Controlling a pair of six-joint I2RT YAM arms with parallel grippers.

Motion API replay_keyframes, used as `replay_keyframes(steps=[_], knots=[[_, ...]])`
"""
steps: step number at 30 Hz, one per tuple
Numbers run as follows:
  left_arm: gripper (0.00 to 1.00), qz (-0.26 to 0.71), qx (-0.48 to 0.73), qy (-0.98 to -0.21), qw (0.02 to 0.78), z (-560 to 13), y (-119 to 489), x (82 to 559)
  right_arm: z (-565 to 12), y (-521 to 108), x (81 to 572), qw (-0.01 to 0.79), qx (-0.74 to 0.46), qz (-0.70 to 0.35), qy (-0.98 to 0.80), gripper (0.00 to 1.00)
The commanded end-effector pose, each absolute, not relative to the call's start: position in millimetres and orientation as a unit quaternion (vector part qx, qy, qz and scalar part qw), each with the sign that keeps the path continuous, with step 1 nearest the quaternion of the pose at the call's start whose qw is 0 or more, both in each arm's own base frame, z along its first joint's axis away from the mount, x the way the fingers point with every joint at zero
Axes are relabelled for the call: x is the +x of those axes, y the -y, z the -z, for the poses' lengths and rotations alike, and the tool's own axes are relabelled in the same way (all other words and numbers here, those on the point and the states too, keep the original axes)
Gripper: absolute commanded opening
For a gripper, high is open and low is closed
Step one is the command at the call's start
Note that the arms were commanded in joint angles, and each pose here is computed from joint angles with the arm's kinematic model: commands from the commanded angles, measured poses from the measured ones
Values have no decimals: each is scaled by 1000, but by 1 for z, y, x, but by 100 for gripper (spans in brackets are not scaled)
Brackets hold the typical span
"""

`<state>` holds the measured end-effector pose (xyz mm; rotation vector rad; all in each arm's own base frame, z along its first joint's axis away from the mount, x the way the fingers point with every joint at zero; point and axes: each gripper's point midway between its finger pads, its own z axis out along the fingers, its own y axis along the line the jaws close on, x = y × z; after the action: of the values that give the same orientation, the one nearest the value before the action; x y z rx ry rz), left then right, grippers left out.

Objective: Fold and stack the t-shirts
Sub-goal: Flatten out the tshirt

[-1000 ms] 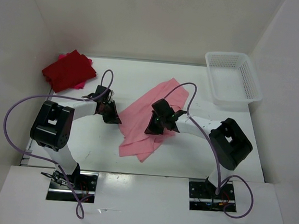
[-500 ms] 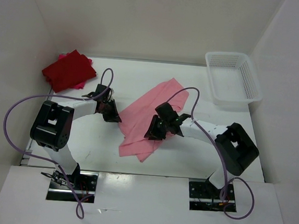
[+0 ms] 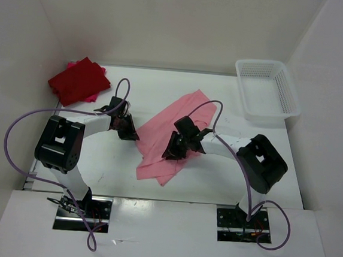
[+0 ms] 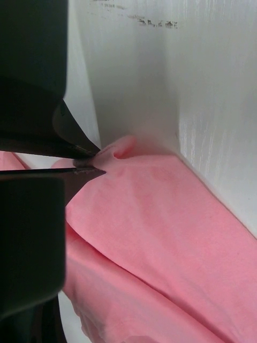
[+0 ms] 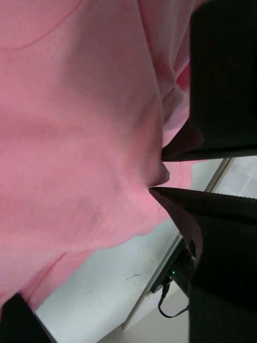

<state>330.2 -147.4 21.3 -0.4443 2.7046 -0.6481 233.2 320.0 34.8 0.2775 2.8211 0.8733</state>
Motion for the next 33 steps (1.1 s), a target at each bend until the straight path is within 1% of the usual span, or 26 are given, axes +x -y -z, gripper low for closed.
replay_keyframes(steps=[1, 3, 4, 7, 8, 9, 10, 13, 14, 15, 17, 18, 19, 20, 21, 22, 23, 25, 27, 28, 29, 30, 31, 32, 33], knots=[[16, 229, -158, -946, 166, -22, 149, 333, -57, -334, 254, 126, 87, -318, -936, 28], [16, 224, -160, -947, 168, -22, 147, 334, -52, -334, 255, 122, 84, -312, -939, 26], [16, 224, -160, -947, 168, -22, 147, 334, -52, -334, 255, 122, 84, -312, -939, 23], [16, 214, -158, -948, 175, -23, 144, 337, -55, -329, 256, 132, 83, -302, -940, 13], [16, 205, -157, -950, 174, -21, 141, 336, -58, -327, 256, 137, 84, -300, -940, 7], [14, 201, -158, -951, 177, -23, 140, 338, -63, -326, 260, 148, 81, -297, -940, 4], [14, 190, -165, -951, 182, -21, 133, 343, -63, -322, 257, 148, 76, -288, -943, 1], [13, 177, -180, -946, 203, -32, 115, 363, -91, -313, 258, 181, 63, -290, -937, 0], [13, 174, -184, -944, 210, -37, 106, 370, -95, -304, 252, 181, 61, -278, -941, 0], [13, 169, -207, -937, 224, -40, 84, 389, -109, -292, 252, 201, 64, -274, -938, 0], [13, 164, -233, -930, 233, -45, 56, 409, -110, -260, 252, 207, 80, -250, -942, 0], [13, 158, -266, -923, 228, -38, 29, 417, -98, -235, 242, 190, 94, -223, -952, 0], [13, 165, -275, -914, 248, -51, 16, 436, -111, -219, 240, 199, 104, -234, -946, 0], [13, 163, -284, -909, 257, -55, 5, 444, -112, -201, 239, 205, 108, -228, -946, 0], [13, 153, -293, -905, 268, -58, -7, 452, -102, -165, 240, 199, 150, -200, -948, 0], [13, 152, -299, -901, 275, -61, -14, 460, -106, -155, 237, 197, 159, -209, -945, 0], [13, 148, -301, -892, 305, -82, -25, 476, -117, -150, 238, 210, 168, -221, -938, 0], [16, 141, -301, -887, 319, -91, -31, 492, -118, -149, 236, 199, 182, -222, -937, 0], [21, 142, -296, -877, 352, -116, -37, 517, -110, -143, 234, 184, 203, -213, -938, 0], [28, 144, -294, -873, 362, -124, -38, 525, -109, -141, 235, 188, 205, -208, -938, 0], [40, 142, -288, -874, 365, -129, -40, 529, -103, -136, 235, 184, 218, -196, -938, 3], [53, 143, -281, -879, 358, -126, -39, 533, -100, -135, 236, 182, 225, -190, -938, 3], [68, 141, -276, -879, 363, -136, -40, 536, -100, -126, 241, 187, 240, -184, -935, 3], [77, 130, -268, -880, 370, -146, -35, 533, -101, -123, 246, 195, 247, -186, -931, 5], [83, 125, -261, -880, 377, -150, -32, 528, -101, -119, 252, 200, 255, -186, -927, 6]])
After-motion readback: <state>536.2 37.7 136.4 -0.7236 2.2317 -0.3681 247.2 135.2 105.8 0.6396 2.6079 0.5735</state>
